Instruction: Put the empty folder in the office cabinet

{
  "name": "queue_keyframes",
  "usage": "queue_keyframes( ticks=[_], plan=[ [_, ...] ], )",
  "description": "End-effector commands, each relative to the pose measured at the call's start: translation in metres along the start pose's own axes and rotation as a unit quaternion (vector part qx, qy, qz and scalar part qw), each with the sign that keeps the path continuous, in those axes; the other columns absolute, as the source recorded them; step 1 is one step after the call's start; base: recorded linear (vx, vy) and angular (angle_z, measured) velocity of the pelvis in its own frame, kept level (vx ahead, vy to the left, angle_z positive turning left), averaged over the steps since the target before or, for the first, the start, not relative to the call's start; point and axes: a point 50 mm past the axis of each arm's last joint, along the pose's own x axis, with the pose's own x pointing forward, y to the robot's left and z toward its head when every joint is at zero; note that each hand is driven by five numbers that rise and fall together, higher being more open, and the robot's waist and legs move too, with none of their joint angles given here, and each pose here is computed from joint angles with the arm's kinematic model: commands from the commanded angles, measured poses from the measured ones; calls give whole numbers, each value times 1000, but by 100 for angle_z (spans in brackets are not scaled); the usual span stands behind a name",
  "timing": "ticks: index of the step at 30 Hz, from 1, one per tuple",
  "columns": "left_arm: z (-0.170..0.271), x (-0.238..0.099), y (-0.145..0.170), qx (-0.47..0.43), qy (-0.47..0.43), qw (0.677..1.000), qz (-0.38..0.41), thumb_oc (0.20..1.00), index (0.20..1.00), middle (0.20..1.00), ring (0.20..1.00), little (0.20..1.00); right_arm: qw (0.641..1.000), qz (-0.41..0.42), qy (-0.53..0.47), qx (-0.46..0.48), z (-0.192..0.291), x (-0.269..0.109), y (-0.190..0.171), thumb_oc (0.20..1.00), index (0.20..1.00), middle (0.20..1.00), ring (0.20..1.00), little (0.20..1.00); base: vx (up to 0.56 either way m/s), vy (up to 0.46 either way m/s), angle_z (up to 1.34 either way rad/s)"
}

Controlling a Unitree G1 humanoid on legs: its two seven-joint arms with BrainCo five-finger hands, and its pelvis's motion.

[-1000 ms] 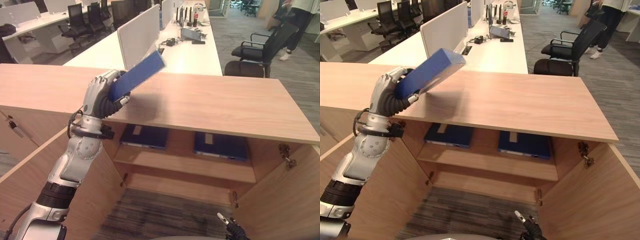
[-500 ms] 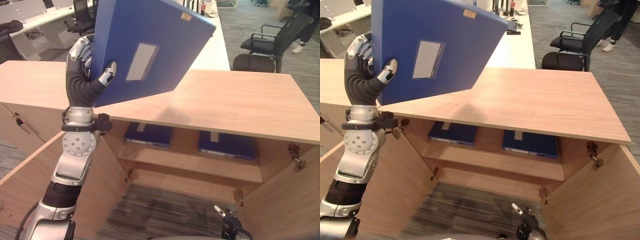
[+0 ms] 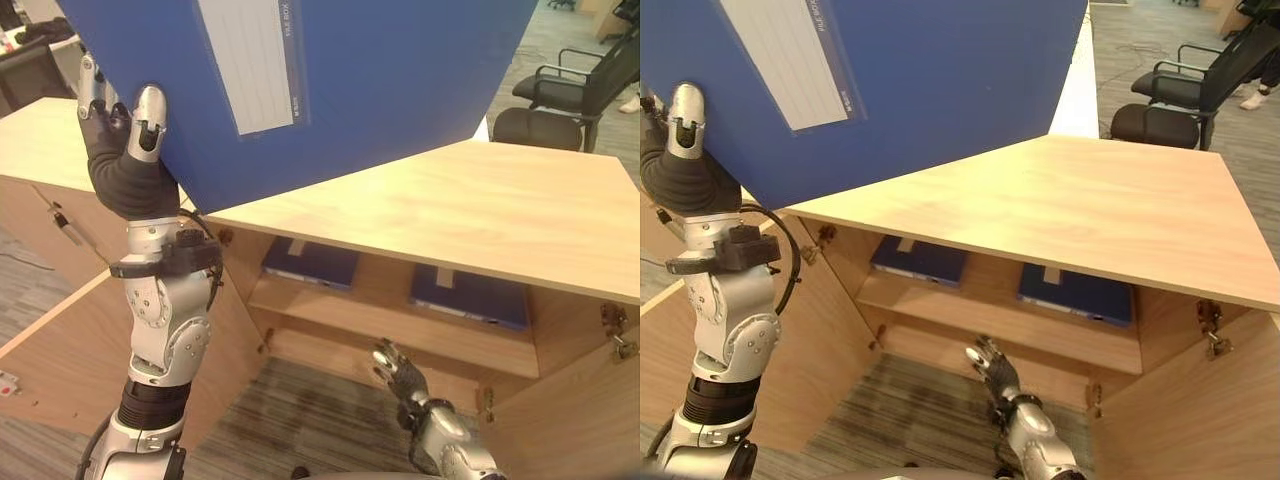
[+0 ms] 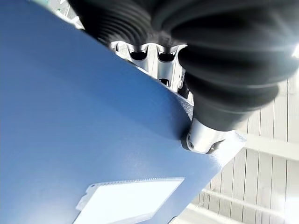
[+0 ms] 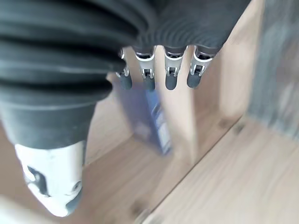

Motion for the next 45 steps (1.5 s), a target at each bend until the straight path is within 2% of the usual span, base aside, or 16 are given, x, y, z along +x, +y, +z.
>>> queue_keyframes(
  ticks=[1, 4, 7, 8, 15, 20, 27, 33, 41, 45],
  plan=[
    [16, 2, 6, -21, -50, 998, 19, 200, 200, 200, 200, 200, 987, 117, -90, 62, 39, 15, 49, 1000, 1000, 1000, 1000, 1000, 0, 0, 0],
    [11, -10, 7, -31, -25, 999, 29, 200, 200, 200, 200, 200, 956, 226, -171, 76, 83, 9, 90, 1000, 1000, 1000, 1000, 1000, 0, 0, 0],
    [10, -13, 7, -33, -19, 999, 31, 200, 200, 200, 200, 200, 946, 249, -191, 78, 95, 7, 99, 1000, 1000, 1000, 1000, 1000, 0, 0, 0],
    [8, -18, 9, -33, -5, 999, 33, 200, 200, 200, 200, 200, 926, 288, -227, 83, 113, 0, 114, 1000, 1000, 1000, 1000, 1000, 0, 0, 0],
    [-1, -35, 17, -31, 38, 997, 57, 200, 200, 200, 200, 200, 864, 384, -312, 97, 159, -18, 157, 1000, 1000, 1000, 1000, 1000, 0, 0, 0],
    [-8, -42, 17, -43, 61, 995, 65, 200, 200, 200, 200, 200, 842, 407, -339, 102, 172, -23, 173, 1000, 1000, 1000, 1000, 1000, -2, 0, 1],
    [-21, -52, 19, -42, 100, 991, 72, 200, 200, 200, 200, 200, 833, 411, -352, 111, 178, -23, 185, 1000, 1000, 1000, 1000, 1000, 0, 0, 0],
    [-40, -57, 8, -48, 140, 987, 55, 200, 200, 200, 200, 200, 835, 399, -360, 119, 180, -20, 187, 1000, 1000, 1000, 1000, 1000, 0, 0, 0],
    [-51, -59, -6, -65, 167, 984, 20, 200, 200, 200, 200, 200, 843, 377, -364, 121, 179, -17, 183, 1000, 1000, 1000, 1000, 1000, 0, 0, 0],
    [-53, -61, -7, -66, 173, 983, 17, 200, 200, 200, 200, 200, 858, 337, -380, 81, 180, -15, 174, 1000, 1000, 1000, 1000, 1000, 0, 0, 0]
  ],
)
